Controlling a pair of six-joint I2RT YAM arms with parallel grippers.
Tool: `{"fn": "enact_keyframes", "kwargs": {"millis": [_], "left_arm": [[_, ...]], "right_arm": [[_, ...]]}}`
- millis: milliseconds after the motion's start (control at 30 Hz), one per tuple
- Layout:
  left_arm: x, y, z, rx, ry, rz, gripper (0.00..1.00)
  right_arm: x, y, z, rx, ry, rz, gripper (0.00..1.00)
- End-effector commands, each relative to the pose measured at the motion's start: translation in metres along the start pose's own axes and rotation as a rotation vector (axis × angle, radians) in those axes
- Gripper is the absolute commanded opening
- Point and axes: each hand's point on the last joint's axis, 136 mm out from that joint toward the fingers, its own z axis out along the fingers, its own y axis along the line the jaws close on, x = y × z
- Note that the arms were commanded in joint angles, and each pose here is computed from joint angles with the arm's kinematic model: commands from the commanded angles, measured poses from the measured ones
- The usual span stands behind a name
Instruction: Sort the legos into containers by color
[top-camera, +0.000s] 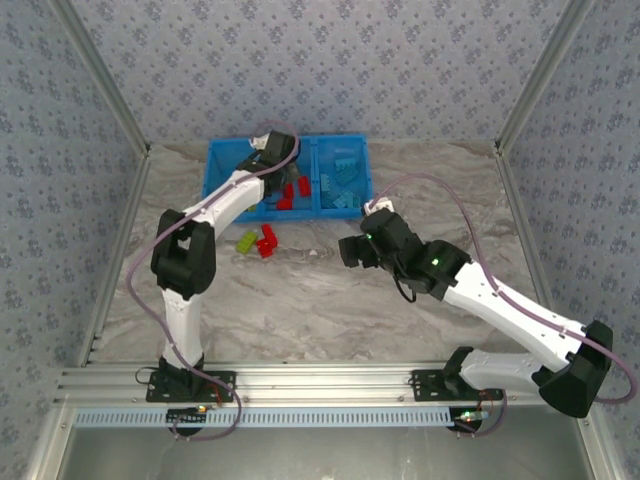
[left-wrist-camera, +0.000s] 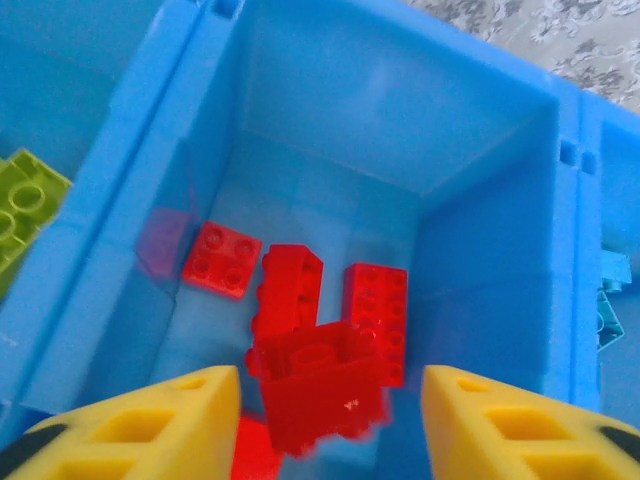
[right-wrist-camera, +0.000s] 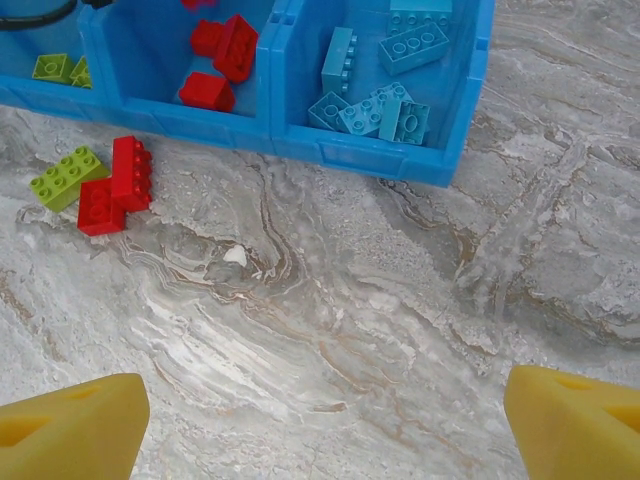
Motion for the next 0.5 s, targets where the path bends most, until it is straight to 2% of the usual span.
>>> {"fn": "enact_keyframes", "kwargs": {"millis": [0,133,233,333,467], "left_arm": [[-0.035,-0.029,-0.032,0.086,-0.061,0.024,0.55],[-0.045,-0.033,-0.064,0.139,-0.080,0.006,0.57],[-0.048,-0.032,-0.107,0.185,-0.104,0.009,0.56],[-0.040,-0.025,-0.169,0.241,-0.138,0.074,0.56],[-0.015,-0.001,-0.245,0.297,-0.192,0.241,0.56]], "right_arm": [[0.006,-0.006,-0.004,0.026,0.008,0.013,0.94],[0.005,-0.004,-0.002,0.022,0.005,0.017,0.94],[0.004,0.000,0.002,0.015,0.008,0.014,0.95],[0.007,0.009,0.011,0.013,0.025,-0.012,0.95],[0.010,0.039,0.031,-0.027,0.051,-0.059,0.95]]}}
